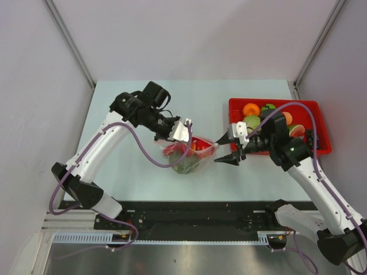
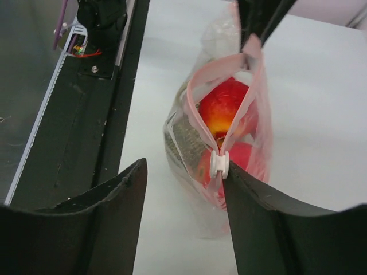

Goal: Place the food in the zip-top bag and seal the zipper
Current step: Adjust the zipper food storage bag at the center of the board.

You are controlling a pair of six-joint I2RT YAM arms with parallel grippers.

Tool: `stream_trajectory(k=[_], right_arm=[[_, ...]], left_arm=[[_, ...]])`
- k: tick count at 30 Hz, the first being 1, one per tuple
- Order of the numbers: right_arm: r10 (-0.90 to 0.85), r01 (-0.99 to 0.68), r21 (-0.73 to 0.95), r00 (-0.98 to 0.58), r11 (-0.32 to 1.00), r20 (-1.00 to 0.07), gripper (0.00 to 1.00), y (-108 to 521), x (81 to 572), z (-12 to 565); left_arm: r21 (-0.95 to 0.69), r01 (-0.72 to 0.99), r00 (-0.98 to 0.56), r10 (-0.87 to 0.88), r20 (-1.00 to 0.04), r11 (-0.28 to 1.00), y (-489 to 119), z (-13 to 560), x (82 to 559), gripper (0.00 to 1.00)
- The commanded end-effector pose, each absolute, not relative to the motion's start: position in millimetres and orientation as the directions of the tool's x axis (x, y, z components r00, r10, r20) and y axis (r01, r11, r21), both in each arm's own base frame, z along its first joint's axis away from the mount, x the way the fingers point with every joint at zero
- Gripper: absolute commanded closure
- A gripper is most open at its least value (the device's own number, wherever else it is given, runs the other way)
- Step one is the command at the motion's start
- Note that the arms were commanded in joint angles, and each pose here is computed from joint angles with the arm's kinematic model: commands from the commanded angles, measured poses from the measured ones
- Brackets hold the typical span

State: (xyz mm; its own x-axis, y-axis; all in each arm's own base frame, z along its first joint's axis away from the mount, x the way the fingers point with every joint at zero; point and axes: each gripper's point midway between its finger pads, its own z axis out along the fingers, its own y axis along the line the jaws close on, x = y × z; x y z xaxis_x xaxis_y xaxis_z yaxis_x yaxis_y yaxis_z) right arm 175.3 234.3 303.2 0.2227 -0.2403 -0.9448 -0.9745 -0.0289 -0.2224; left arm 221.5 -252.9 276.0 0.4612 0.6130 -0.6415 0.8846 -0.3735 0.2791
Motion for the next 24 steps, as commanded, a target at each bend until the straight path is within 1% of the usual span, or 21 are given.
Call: stream_trajectory(k=[1,7,8,10,11,12,13,17,18,19,20,21,24], right_arm=[[-0.224,-0.950,-0.313,0.303,0.010,-0.926,0.43,242.9,178.0,301.1],[-0.243,-0.956,-0.284,0.259,0.076,-0.935,0.65,244.4,196.3,292.4],[-0.243,-0.959,-0.270,0.243,0.084,-0.939,0.72,244.5,198.2,290.2],[-0.230,-0.956,-0.272,0.240,0.115,-0.943,0.81,243.4,204.9,295.2],[-0.225,-0.958,-0.256,0.224,0.125,-0.948,0.92,243.4,205.7,296.1],[-0.227,-0.958,-0.254,0.220,0.133,-0.949,0.98,242.5,206.8,295.9],[-0.231,-0.957,-0.254,0.217,0.143,-0.948,1.00,241.5,208.5,294.6],[-0.237,-0.953,-0.255,0.214,0.162,-0.948,1.00,237.1,209.2,294.0],[-0.237,-0.952,-0.254,0.211,0.170,-0.948,0.98,235.8,209.6,294.8],[-0.238,-0.951,-0.254,0.210,0.175,-0.948,0.83,235.0,210.3,295.1],[-0.239,-0.951,-0.251,0.206,0.179,-0.949,0.58,233.8,210.9,294.6],[-0.239,-0.951,-0.251,0.206,0.178,-0.949,0.57,234.4,211.2,294.7],[-0.238,-0.952,-0.244,0.197,0.184,-0.951,0.59,233.3,213.4,294.1]], left_arm=[[0.298,0.847,0.512,0.525,-0.680,-0.440,-254.3,290.6,202.0,1.00],[0.295,0.845,0.512,0.518,-0.685,-0.446,-253.4,289.5,199.1,1.00],[0.295,0.848,0.509,0.518,-0.688,-0.441,-252.9,290.0,198.4,1.00],[0.295,0.851,0.504,0.517,-0.692,-0.435,-254.2,287.8,199.3,1.00],[0.287,0.859,0.491,0.523,-0.697,-0.424,-254.3,286.9,199.3,1.00],[0.287,0.864,0.484,0.527,-0.699,-0.413,-254.4,287.1,200.0,1.00],[0.288,0.867,0.480,0.528,-0.700,-0.406,-255.0,285.1,201.5,1.00],[0.303,0.880,0.463,0.518,-0.719,-0.367,-254.5,289.8,205.9,1.00],[0.305,0.880,0.464,0.516,-0.720,-0.365,-254.2,290.5,205.8,1.00],[0.312,0.878,0.467,0.512,-0.721,-0.363,-253.8,291.6,205.3,1.00],[0.313,0.877,0.468,0.504,-0.726,-0.364,-254.5,292.2,204.6,1.00],[0.315,0.876,0.470,0.501,-0.727,-0.364,-254.5,293.3,203.8,1.00],[0.314,0.876,0.468,0.496,-0.731,-0.366,-255.4,293.3,204.0,1.00]])
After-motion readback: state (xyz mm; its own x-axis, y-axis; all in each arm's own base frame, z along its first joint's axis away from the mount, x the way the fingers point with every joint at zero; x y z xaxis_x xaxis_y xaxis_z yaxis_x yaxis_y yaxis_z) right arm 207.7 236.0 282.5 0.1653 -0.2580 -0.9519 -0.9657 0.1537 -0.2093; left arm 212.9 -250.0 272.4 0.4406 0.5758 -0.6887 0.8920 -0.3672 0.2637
